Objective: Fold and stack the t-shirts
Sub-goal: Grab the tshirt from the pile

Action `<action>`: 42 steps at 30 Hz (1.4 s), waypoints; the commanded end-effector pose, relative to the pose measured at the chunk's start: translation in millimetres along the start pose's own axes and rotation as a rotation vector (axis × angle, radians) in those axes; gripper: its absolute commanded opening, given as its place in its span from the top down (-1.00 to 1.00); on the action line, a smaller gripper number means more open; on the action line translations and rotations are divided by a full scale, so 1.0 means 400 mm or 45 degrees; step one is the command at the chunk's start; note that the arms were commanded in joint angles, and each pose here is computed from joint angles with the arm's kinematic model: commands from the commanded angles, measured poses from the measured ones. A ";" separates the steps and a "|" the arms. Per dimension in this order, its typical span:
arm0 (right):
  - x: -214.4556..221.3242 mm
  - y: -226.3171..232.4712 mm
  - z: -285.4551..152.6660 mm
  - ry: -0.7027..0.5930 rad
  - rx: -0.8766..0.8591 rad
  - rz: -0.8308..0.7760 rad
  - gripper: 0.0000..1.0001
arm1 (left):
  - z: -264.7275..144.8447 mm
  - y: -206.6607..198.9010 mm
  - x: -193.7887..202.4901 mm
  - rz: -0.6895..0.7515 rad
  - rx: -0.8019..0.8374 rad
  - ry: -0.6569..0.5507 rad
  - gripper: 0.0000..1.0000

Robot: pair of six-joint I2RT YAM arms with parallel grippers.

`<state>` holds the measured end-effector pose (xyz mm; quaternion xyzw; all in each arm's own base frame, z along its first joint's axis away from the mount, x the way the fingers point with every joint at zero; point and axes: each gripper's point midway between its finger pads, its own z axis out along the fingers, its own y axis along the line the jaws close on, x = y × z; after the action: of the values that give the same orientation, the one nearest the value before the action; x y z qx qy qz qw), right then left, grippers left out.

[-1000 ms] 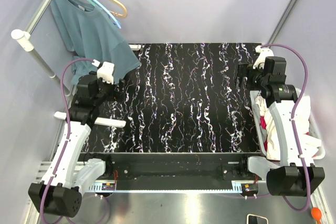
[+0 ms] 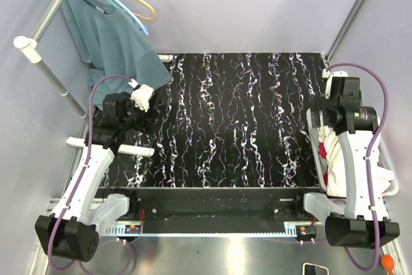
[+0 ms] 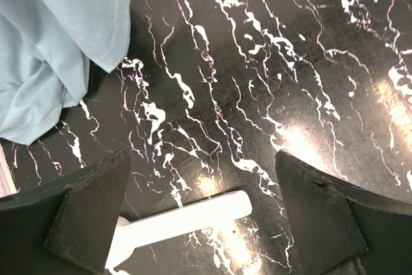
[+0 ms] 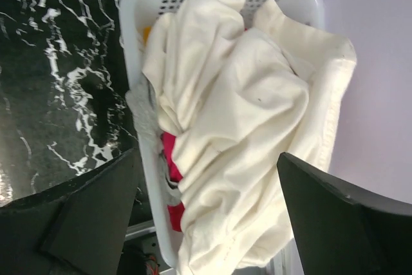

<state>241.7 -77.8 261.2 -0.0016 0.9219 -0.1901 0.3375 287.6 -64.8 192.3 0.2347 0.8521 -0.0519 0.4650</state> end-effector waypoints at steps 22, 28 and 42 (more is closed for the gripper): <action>0.226 -0.022 0.044 0.212 0.109 -0.322 -0.66 | 0.054 0.046 0.028 0.089 -0.068 0.133 -0.98; 0.223 -0.032 0.059 0.208 0.147 -0.329 -0.44 | 0.061 0.047 0.047 0.090 -0.070 0.165 -0.98; 0.218 -0.077 0.061 0.241 0.259 -0.359 1.00 | 0.083 0.042 0.072 0.092 -0.063 0.173 -0.98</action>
<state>182.1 -116.7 190.1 -0.0848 0.9264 -0.2982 0.2136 300.3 -49.9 151.1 0.2520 0.8814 -0.0063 0.3996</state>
